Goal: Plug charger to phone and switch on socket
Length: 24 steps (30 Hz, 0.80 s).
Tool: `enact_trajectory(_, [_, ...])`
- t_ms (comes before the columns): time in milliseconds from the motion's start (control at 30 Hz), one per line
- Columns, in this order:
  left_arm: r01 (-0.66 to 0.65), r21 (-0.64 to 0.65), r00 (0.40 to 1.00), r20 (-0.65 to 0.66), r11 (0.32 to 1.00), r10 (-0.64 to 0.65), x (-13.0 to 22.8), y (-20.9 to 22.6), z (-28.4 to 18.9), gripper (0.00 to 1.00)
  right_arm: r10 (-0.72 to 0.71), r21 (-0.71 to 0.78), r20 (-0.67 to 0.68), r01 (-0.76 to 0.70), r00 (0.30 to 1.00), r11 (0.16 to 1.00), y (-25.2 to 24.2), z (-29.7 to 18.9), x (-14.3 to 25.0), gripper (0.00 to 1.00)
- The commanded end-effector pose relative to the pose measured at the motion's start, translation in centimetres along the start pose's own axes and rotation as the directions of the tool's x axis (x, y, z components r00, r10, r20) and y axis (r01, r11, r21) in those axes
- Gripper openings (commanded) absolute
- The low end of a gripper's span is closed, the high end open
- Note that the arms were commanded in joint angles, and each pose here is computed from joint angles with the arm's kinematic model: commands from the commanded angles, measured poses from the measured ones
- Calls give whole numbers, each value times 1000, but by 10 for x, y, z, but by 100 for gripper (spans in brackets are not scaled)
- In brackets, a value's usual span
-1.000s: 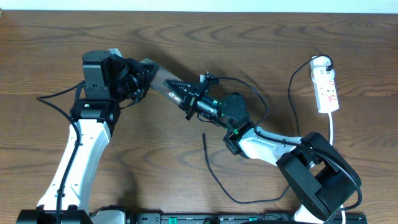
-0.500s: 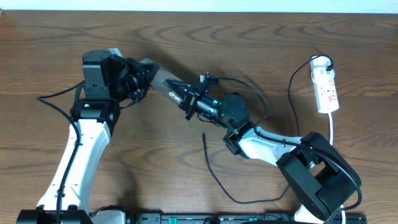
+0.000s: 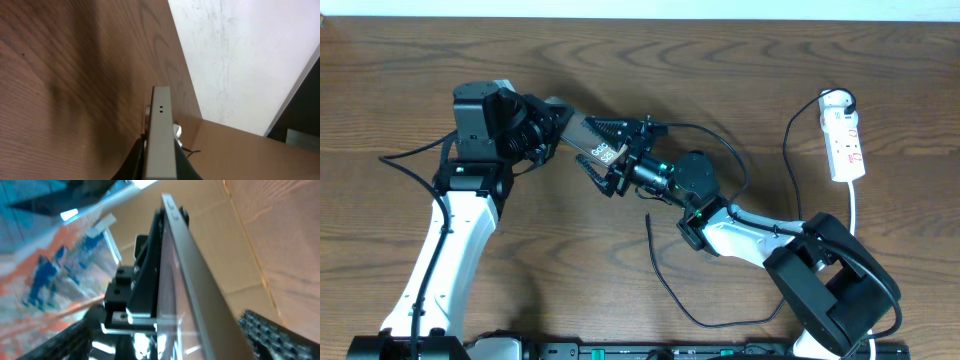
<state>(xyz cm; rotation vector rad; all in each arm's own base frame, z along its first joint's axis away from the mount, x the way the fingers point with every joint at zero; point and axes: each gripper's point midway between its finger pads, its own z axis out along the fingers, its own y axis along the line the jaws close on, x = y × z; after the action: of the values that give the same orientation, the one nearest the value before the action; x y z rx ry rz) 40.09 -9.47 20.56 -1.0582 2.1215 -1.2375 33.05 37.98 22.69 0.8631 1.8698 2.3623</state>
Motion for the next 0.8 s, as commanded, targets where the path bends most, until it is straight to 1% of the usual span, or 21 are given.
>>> enact_trajectory(0, [10, -7, 1000, 8, 1000, -10, -7, 5, -4, 8, -15, -17, -15, 15, 1000, 1000, 7, 3, 7, 99])
enact_trajectory(233, [26, 28, 1000, 9, 999, -26, -32, 10, -23, 8, -23, -18, -8, 23, 1000, 1000, 8, 2, 4, 99])
enact_trajectory(333, [11, 66, 1000, -3, 998, -11, -46, 12, -37, 8, -58, -10, -11, 57, 998, 998, 8, 1, 1, 99])
enact_trajectory(467, [-4, 124, 998, -54, 992, 11, -50, 10, -52, 8, -117, 28, -18, 117, 993, 993, 1, -1, -4, 99])
enact_trajectory(567, [-44, 164, 996, -74, 986, 57, -52, 9, -62, 8, -142, 68, -33, 144, 989, 987, -7, -4, -6, 99])
enact_trajectory(633, [-92, 195, 990, -87, 977, 110, -51, 7, -67, 8, -170, 79, -47, 174, 984, 982, -9, -5, -7, 99])
enact_trajectory(767, [-233, 293, 953, -122, 927, 278, -40, -1, -78, 8, -220, 117, -58, 225, 974, 967, -16, -8, -13, 99])
